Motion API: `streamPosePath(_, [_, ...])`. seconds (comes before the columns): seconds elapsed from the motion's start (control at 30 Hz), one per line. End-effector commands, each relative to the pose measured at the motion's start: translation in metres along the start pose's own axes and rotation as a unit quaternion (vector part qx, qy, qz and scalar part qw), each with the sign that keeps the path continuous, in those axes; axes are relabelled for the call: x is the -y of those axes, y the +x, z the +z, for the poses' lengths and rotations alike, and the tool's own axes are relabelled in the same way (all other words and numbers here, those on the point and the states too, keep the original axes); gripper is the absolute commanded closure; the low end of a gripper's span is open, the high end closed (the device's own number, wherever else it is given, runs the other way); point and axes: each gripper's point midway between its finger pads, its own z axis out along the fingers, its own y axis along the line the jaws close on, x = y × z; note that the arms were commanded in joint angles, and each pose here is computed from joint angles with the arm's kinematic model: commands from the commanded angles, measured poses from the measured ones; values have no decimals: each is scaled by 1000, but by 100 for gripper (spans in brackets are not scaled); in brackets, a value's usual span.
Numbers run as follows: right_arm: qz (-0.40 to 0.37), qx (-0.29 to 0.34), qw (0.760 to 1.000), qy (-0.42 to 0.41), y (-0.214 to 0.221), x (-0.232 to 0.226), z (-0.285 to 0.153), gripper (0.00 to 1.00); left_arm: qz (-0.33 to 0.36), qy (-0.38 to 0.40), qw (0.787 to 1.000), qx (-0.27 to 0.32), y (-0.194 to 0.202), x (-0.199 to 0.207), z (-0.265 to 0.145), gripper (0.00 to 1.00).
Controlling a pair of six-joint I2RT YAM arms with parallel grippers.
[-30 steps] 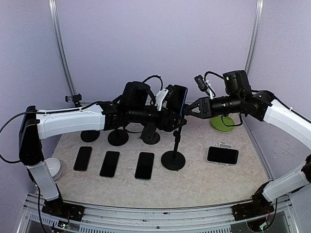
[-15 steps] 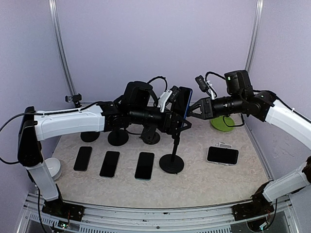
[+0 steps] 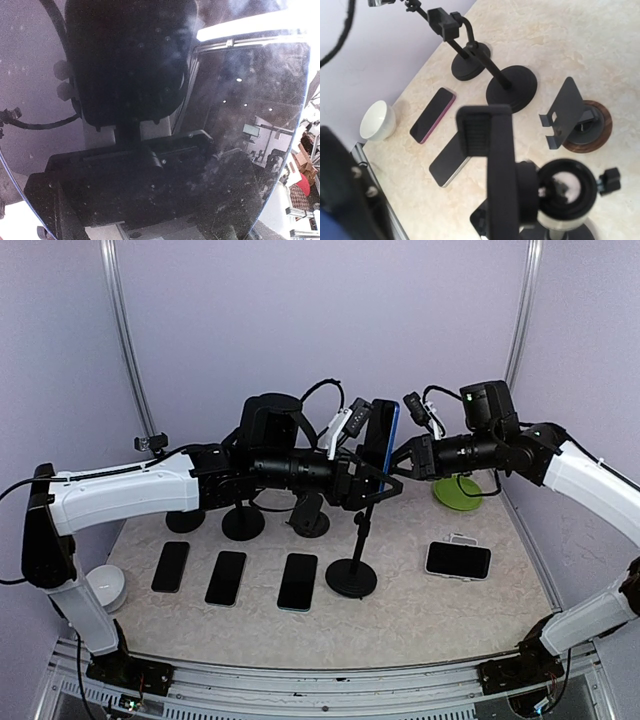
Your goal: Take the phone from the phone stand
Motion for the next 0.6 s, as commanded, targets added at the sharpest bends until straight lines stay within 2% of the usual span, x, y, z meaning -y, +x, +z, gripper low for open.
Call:
streamPosePath(0.0, [-12, 27, 999, 16, -21, 1, -6, 100, 23, 31, 998, 56, -35, 24, -17, 77])
streamPosePath(0.23, [-32, 54, 998, 22, -45, -6, -12, 100, 31, -56, 993, 95, -52, -3, -46, 77])
streamPosePath(0.4, [-59, 81, 994, 31, -65, -9, -16, 100, 24, -150, 981, 119, -61, -34, -74, 78])
streamPosePath(0.57, [-85, 99, 990, 52, -83, -5, -13, 100, 10, -199, 972, 125, -58, -51, -91, 78])
